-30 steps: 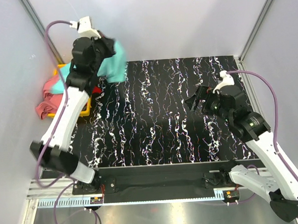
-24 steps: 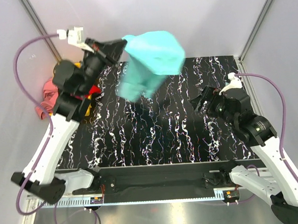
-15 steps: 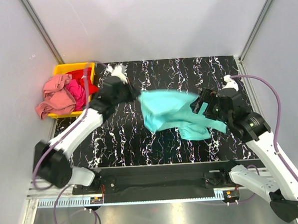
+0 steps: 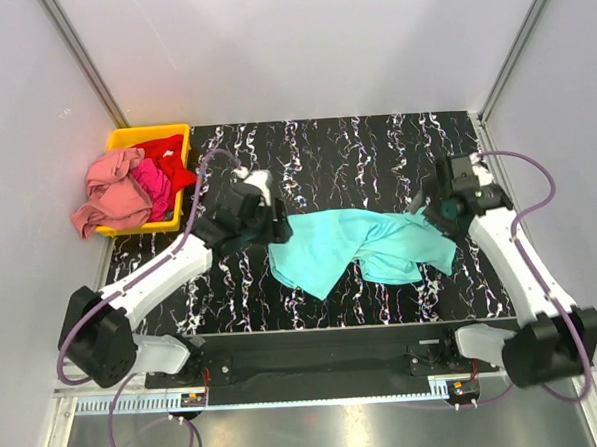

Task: Fold and stack the t-shirts
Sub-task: Move the tshirt to the center of the board, then flatten the tshirt out

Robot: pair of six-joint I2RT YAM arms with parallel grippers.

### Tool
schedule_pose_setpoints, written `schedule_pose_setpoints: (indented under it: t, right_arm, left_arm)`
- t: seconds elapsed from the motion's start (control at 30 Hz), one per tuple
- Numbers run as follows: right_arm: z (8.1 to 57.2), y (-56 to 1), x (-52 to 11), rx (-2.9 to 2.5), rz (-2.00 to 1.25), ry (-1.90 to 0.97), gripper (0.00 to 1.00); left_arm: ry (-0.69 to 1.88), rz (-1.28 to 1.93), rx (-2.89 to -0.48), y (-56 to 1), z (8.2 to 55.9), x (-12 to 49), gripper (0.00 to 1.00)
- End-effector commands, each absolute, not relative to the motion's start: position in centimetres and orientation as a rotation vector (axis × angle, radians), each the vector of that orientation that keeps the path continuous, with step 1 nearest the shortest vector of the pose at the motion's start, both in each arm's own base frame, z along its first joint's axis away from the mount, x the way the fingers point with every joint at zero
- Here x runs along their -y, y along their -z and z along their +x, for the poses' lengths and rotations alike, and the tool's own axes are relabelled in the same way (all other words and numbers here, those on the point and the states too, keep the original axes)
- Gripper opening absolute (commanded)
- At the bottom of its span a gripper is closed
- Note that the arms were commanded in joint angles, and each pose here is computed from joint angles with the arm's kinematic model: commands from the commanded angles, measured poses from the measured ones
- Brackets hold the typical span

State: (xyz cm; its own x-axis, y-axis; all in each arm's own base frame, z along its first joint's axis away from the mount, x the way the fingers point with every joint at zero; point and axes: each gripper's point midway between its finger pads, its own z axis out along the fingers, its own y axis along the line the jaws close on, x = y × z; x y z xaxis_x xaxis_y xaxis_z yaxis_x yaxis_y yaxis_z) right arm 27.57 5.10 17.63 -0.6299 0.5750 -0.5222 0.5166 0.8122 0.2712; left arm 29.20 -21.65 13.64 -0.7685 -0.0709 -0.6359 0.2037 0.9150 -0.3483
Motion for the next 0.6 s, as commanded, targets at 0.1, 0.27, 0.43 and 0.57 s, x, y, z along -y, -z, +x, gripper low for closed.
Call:
schedule_pose_setpoints:
  t: [0.1, 0.27, 0.43, 0.57]
  right_arm:
    - [31.4, -15.2, -2.1, -2.346, 1.206, -0.153, 0.88]
    - [34.1, -12.0, -0.1, -2.283, 1.422, -0.165, 0.70]
    - [37.0, -9.6, 1.9, -2.215, 1.518, -0.256, 0.62]
    - [38.0, -8.5, 1.7, -2.221, 1.554, -0.284, 0.62]
  left_arm:
    - [0.598, 0.538, -2.222, -14.8, 25.1, 28.4, 0.67]
    - [0.498, 0.762, -2.181, -12.1, 21.7, 32.3, 0.64]
    - [0.458, 0.819, -2.204, -9.2, 20.5, 33.7, 0.62]
    - [0.403, 0.848, -2.236, -7.0, 20.1, 33.6, 0.62]
